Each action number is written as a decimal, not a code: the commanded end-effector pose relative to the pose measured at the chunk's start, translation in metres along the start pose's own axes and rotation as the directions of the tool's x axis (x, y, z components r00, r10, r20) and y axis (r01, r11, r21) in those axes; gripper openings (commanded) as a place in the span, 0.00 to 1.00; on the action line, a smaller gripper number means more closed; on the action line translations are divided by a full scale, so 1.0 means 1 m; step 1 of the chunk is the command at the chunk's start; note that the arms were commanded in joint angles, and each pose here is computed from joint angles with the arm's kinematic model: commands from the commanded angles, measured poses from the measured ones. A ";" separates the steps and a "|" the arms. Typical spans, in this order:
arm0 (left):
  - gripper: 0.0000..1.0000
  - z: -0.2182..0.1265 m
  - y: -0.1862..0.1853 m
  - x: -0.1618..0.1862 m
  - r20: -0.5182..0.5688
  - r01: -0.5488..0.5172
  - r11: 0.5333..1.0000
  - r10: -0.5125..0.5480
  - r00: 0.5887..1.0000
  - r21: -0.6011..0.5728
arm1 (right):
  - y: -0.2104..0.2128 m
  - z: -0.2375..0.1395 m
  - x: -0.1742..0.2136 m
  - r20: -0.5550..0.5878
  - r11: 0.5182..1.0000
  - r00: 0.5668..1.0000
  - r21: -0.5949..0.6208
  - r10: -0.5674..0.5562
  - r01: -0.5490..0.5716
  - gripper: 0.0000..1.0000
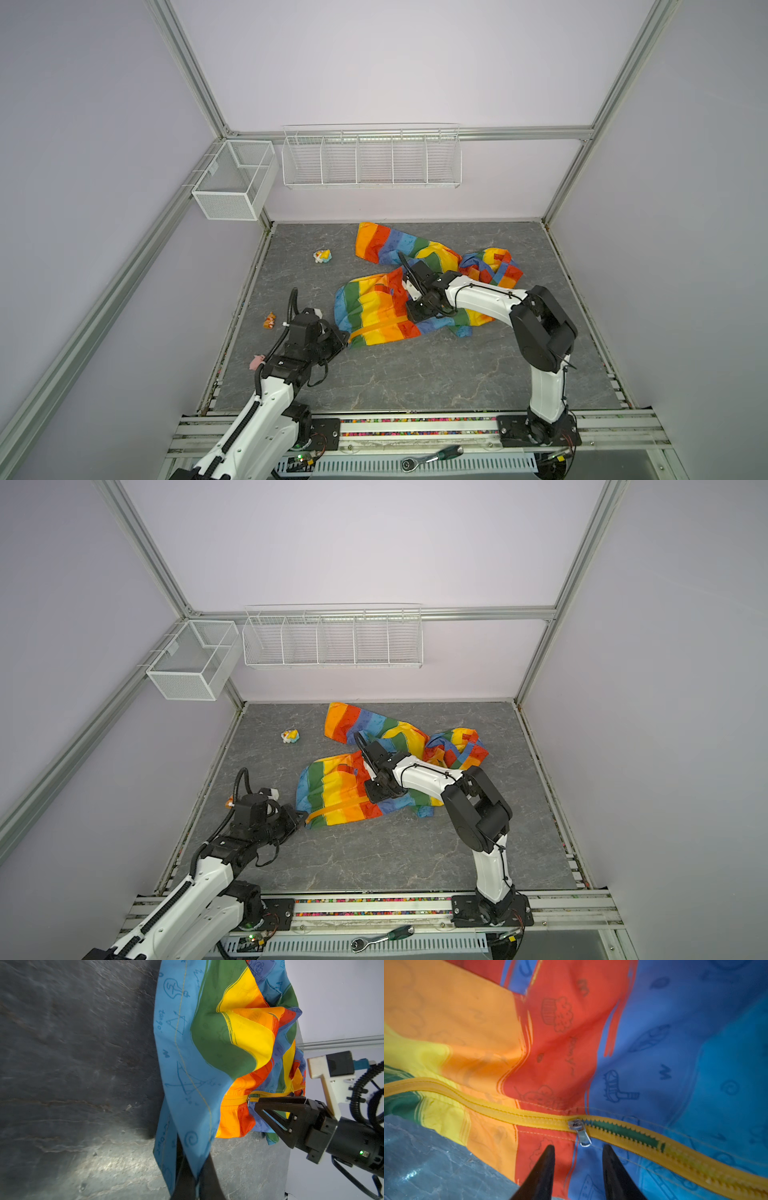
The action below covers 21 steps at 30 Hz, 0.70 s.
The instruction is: Zip up the jacket
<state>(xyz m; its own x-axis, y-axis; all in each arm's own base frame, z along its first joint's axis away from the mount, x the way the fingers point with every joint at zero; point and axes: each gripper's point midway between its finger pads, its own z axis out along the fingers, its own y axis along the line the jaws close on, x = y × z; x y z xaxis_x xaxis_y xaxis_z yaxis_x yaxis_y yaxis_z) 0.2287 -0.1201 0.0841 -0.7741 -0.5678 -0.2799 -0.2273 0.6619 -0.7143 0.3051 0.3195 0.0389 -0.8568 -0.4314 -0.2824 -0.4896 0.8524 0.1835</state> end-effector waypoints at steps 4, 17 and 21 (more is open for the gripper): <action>0.00 0.002 0.006 0.006 -0.019 0.012 1.000 -0.012 1.000 -0.005 | -0.002 0.011 0.007 -0.054 0.995 0.995 0.044 -0.084 0.087 0.41; 0.00 0.001 0.005 0.006 -0.019 0.012 1.000 -0.012 1.000 -0.005 | -0.008 0.028 0.006 -0.077 0.992 0.993 0.078 -0.090 0.096 0.32; 0.00 0.001 0.007 0.007 -0.019 0.013 1.000 -0.013 1.000 -0.008 | -0.009 0.035 0.011 -0.093 0.993 0.992 0.075 -0.088 0.095 0.28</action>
<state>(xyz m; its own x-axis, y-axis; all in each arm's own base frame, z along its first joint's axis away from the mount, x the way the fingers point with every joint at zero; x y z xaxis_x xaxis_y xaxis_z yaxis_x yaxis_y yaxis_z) 0.2263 -0.1200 0.0799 -0.7788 -0.5655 -0.2716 -0.2333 0.6629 -0.7115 0.3131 0.3229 0.0230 -0.8241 -0.5014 -0.2635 -0.5405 0.8353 0.1009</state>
